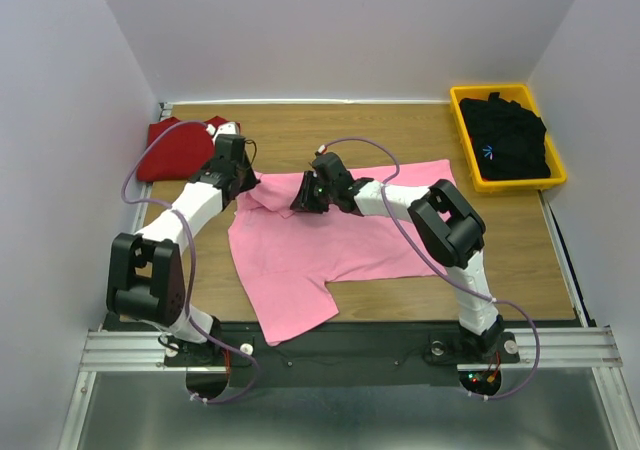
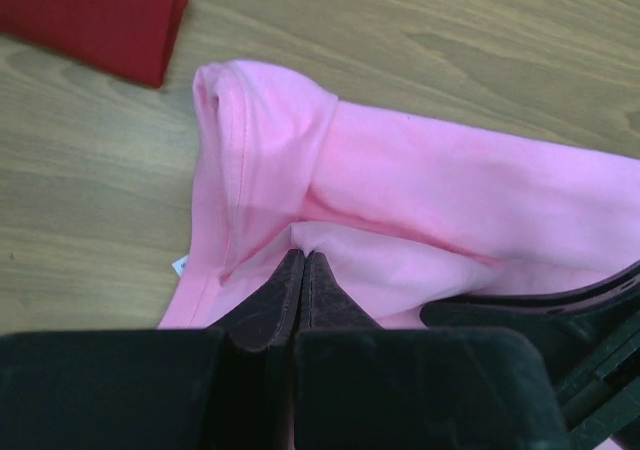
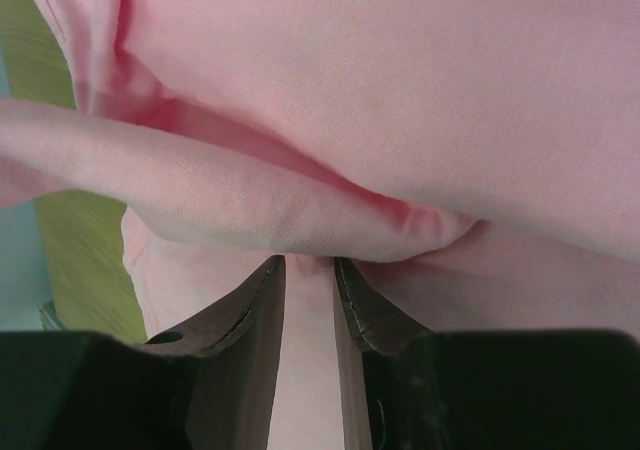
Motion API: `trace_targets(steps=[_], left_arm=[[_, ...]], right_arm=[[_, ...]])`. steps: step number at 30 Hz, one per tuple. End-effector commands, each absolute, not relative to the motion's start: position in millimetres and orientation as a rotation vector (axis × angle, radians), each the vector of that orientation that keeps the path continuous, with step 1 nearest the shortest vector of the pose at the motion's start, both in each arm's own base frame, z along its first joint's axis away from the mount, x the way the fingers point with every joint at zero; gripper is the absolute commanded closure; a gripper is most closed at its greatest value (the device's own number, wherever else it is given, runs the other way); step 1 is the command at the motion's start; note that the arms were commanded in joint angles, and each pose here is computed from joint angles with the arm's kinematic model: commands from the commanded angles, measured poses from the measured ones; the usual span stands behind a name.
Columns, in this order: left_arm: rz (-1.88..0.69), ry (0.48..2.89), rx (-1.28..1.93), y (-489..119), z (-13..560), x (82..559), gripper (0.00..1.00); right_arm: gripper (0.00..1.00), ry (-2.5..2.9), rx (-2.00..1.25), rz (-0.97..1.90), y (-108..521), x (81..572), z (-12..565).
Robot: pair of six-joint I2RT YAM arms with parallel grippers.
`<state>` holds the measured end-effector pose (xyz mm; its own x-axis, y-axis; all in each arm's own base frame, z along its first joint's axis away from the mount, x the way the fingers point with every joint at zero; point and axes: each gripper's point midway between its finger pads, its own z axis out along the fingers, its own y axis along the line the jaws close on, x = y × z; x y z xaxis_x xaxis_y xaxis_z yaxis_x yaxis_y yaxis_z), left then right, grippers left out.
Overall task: Fold and stack the t-shirts
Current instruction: Fold the tshirt
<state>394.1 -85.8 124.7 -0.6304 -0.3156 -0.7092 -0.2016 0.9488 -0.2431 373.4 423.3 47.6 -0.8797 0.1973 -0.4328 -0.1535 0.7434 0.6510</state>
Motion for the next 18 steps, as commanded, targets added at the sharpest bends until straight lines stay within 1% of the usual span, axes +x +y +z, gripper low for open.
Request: trace_targets(steps=[1, 6, 18], left_arm=[[-0.170, 2.201, -0.328, -87, 143, 417, 1.00], [-0.156, 2.230, -0.323, -88, 127, 419, 1.00], [-0.127, 2.219, -0.316, -83, 119, 420, 1.00]], right_arm=[[0.69, 2.402, 0.023, 1.014, 435, 380, 60], [0.68, 2.406, 0.051, 1.000, 436, 381, 56], [0.67, 2.420, 0.205, 0.922, 426, 387, 48]])
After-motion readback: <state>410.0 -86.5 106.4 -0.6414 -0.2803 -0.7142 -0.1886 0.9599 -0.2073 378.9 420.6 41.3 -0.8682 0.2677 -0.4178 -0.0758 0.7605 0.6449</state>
